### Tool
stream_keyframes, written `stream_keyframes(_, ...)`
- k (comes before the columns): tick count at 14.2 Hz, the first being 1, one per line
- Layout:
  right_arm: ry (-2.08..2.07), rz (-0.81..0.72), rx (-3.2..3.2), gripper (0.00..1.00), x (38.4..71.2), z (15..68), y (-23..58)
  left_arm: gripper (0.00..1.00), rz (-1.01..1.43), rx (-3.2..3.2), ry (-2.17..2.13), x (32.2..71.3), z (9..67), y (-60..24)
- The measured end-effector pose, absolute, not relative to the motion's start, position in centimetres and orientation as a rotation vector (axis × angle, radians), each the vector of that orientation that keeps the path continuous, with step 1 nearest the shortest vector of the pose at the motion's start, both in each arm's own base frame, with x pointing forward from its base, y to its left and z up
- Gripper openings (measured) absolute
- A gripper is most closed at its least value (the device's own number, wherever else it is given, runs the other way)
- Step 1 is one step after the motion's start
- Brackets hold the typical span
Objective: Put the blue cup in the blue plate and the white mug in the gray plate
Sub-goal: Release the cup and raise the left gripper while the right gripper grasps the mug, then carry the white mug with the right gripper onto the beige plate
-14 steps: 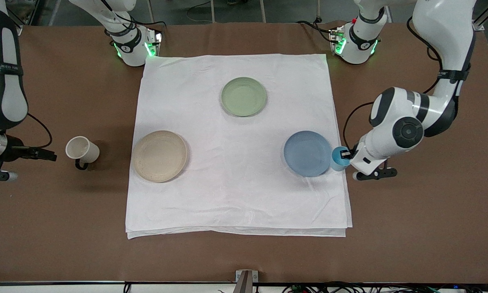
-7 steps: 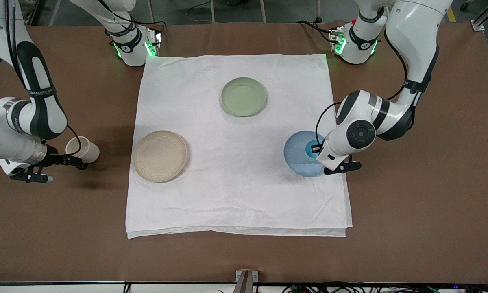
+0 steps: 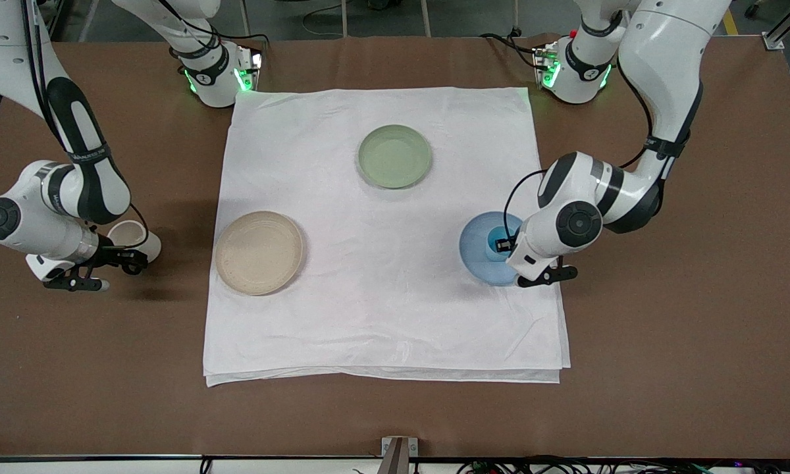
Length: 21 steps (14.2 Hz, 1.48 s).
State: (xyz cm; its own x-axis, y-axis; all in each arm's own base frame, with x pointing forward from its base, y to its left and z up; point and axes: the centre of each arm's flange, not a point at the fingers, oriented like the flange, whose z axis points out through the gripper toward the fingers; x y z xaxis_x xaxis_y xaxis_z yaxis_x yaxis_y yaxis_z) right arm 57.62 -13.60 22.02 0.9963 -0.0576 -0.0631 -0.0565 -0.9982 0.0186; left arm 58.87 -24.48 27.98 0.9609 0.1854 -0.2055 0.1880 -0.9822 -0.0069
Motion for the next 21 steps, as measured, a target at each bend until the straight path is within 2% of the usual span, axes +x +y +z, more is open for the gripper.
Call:
stream_keyframes(1,-0.088,-0.103,3.122,0.67,57.6,21.9,-13.6,0.83,-0.299,3.096,0.318,60.2,30.4,-23.8)
stream_keyframes(3,-0.087,-0.106,3.122,0.51,57.6,21.8,-13.6,1.00,-0.254,3.093,0.362,62.6,37.8,-20.8)
stream_keyframes(5,-0.086,-0.105,3.122,0.27,57.6,21.8,-13.6,1.00,-0.179,3.086,0.356,64.1,45.4,-16.1)
stream_keyframes(6,-0.083,-0.103,3.123,0.18,57.6,21.9,-13.5,1.00,-0.128,3.084,0.336,64.3,48.6,-13.4)
stream_keyframes(7,-0.079,-0.098,3.123,0.12,57.8,22.0,-13.3,1.00,-0.084,3.086,0.302,64.2,51.2,-10.8)
stream_keyframes(10,-0.057,-0.164,3.130,0.10,59.3,23.9,-12.1,1.00,-0.061,3.112,0.190,62.1,56.7,-5.3)
stream_keyframes(12,-0.094,-0.226,3.136,0.10,60.9,26.7,-10.3,1.00,-0.040,3.124,0.168,60.6,59.4,-4.2)
stream_keyframes(15,-0.233,-0.236,3.195,0.10,62.1,29.2,-5.1,1.00,-0.042,3.144,0.157,58.4,62.2,-4.4)
stream_keyframes(18,-0.318,-0.274,3.283,0.10,62.1,28.9,0.4,1.00,-0.016,3.154,0.172,57.2,63.8,-4.0)
stream_keyframes(21,-0.381,-0.335,3.345,0.10,61.1,27.5,2.9,1.00,-0.042,3.157,0.177,57.0,63.1,-3.8)
